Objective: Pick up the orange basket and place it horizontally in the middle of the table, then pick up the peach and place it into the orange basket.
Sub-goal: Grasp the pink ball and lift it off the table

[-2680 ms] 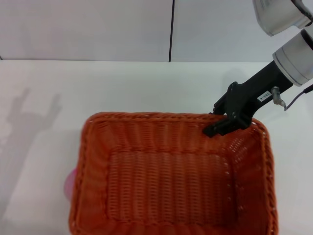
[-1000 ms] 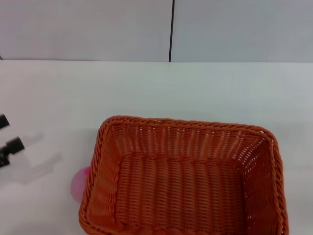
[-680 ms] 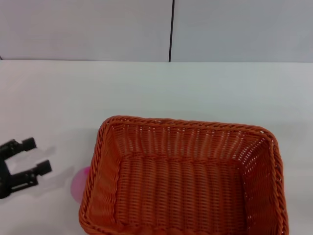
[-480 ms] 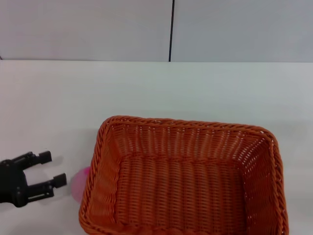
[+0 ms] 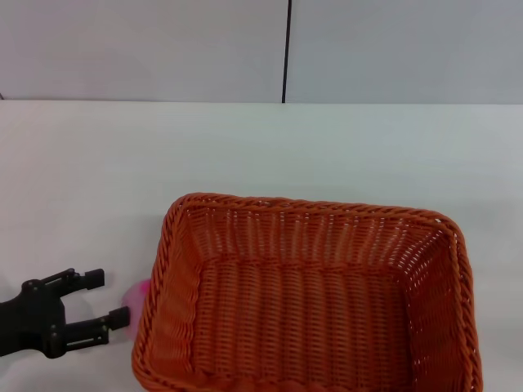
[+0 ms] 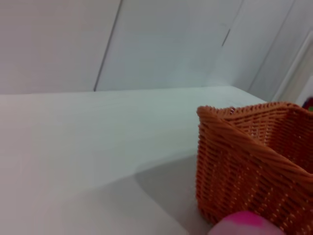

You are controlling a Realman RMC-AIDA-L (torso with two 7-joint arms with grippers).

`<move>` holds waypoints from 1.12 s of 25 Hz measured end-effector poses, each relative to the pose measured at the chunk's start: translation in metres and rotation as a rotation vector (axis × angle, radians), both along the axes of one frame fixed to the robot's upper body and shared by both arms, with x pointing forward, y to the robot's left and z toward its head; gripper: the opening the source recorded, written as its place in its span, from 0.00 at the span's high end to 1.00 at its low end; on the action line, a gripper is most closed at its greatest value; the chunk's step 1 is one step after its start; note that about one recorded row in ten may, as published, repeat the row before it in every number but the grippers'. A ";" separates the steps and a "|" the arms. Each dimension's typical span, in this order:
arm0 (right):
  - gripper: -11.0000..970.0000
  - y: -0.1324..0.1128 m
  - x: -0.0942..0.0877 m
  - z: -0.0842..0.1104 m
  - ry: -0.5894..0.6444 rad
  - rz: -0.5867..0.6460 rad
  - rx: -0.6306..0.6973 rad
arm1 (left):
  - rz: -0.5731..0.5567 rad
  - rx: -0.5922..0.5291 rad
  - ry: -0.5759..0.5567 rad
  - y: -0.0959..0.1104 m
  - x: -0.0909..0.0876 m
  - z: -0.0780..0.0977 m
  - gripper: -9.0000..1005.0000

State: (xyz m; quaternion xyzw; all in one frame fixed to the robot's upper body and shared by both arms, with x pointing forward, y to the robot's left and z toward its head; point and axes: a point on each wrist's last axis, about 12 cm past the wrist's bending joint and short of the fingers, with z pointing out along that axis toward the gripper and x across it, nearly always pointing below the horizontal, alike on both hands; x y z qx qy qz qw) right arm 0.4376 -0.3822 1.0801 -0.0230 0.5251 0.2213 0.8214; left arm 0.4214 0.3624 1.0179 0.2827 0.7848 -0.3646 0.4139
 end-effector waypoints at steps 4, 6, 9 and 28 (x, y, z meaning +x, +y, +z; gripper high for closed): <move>0.47 0.000 0.000 0.000 0.002 -0.001 0.001 | -0.015 0.002 0.012 -0.003 -0.001 -0.002 0.16; 0.47 0.000 0.000 0.000 0.002 -0.001 0.001 | -0.022 0.003 0.017 -0.006 -0.001 -0.003 0.16; 0.47 0.000 -0.001 -0.001 0.004 -0.003 0.001 | -0.026 0.004 0.021 -0.009 -0.001 -0.005 0.16; 0.47 0.000 -0.001 -0.004 0.021 -0.010 0.012 | -0.050 0.020 0.008 -0.012 0.003 -0.005 0.46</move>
